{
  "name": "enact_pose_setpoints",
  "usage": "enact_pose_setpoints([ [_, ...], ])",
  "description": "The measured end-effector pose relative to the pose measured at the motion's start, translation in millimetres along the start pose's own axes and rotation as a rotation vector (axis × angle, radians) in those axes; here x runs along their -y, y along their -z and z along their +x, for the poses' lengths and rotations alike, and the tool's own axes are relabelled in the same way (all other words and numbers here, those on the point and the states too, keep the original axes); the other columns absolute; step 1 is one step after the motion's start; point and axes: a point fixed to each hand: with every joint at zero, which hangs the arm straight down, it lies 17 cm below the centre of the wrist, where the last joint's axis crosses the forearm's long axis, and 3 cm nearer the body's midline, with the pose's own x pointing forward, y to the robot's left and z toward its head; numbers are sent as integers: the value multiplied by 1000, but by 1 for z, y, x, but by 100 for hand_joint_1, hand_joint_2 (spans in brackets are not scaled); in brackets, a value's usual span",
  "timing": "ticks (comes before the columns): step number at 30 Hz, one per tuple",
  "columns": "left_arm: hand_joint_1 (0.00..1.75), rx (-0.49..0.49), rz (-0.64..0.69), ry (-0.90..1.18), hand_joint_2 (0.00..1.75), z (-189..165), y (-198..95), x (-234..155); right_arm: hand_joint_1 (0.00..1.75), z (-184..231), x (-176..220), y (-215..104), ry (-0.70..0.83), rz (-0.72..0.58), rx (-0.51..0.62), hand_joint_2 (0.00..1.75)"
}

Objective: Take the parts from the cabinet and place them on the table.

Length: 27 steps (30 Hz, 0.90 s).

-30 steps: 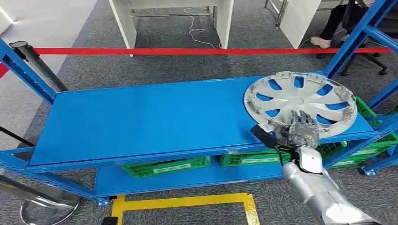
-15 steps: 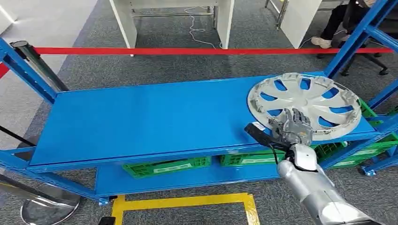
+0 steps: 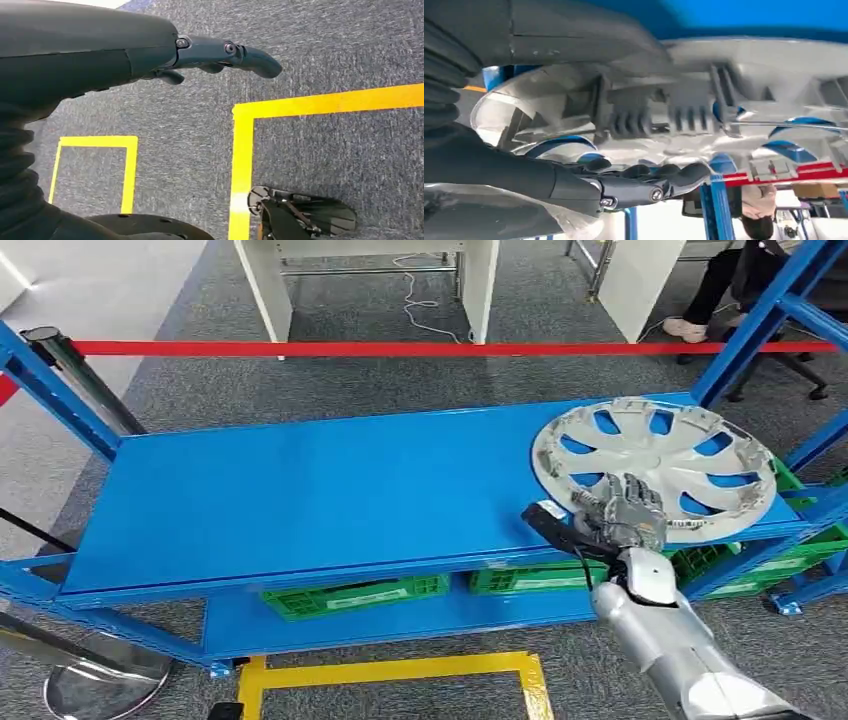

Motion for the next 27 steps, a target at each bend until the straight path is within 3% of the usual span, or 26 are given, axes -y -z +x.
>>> enact_pose_setpoints([
  [12, 0, 1, 0, 2, 175, 0, 0, 0, 0, 7, -4, -14, 18, -9, -2, 0],
  [13, 0, 1, 0, 1, 175, 0, 0, 0, 0, 7, -6, -14, 20, -3, -2, 175],
  [27, 0, -1, 4, 0, 175, -1, 0, -2, 0, 7, -9, -13, 27, 21, -2, 175],
])
